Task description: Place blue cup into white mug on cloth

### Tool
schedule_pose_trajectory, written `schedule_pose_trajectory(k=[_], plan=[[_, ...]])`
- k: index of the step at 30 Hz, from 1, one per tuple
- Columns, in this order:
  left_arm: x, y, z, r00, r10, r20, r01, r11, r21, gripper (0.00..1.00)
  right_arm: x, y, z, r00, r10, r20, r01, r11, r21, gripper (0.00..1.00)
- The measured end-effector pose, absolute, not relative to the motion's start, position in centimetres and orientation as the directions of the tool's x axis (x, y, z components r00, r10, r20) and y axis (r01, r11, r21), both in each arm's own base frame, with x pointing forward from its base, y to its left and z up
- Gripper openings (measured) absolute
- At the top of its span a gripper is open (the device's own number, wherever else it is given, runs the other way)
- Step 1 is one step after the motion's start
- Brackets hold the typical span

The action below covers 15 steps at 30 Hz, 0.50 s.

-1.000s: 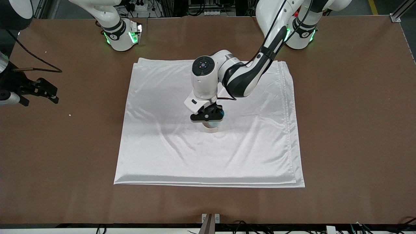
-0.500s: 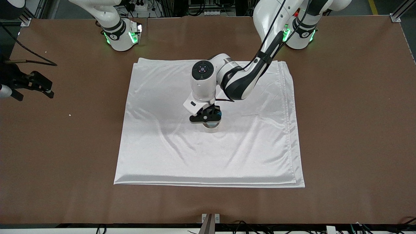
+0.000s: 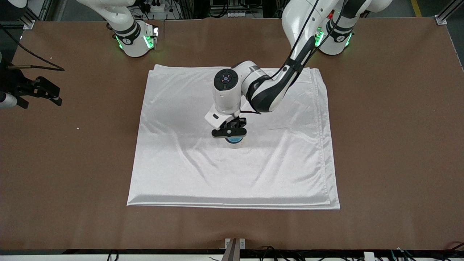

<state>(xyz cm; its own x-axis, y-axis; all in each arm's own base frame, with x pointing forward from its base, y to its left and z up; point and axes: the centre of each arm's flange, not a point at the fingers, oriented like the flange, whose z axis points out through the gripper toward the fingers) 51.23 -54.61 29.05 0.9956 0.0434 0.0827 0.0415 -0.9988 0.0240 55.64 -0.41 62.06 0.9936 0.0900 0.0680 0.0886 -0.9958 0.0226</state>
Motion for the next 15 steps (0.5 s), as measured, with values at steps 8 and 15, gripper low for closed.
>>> schedule_pose_trajectory(k=[8, 15], plan=[[51.4, -54.7, 29.5, 0.995, 0.046, 0.089, 0.043, -0.999, 0.031, 0.74, 55.6, -0.3, 62.0, 0.994, 0.091, 0.064, 0.090, -0.996, 0.021, 1.00], [51.9, -53.7, 31.1, 0.994, 0.059, 0.087, 0.058, -0.998, 0.013, 1.00, 55.5, -0.3, 61.9, 0.994, 0.092, 0.052, 0.091, -0.996, 0.020, 1.00]])
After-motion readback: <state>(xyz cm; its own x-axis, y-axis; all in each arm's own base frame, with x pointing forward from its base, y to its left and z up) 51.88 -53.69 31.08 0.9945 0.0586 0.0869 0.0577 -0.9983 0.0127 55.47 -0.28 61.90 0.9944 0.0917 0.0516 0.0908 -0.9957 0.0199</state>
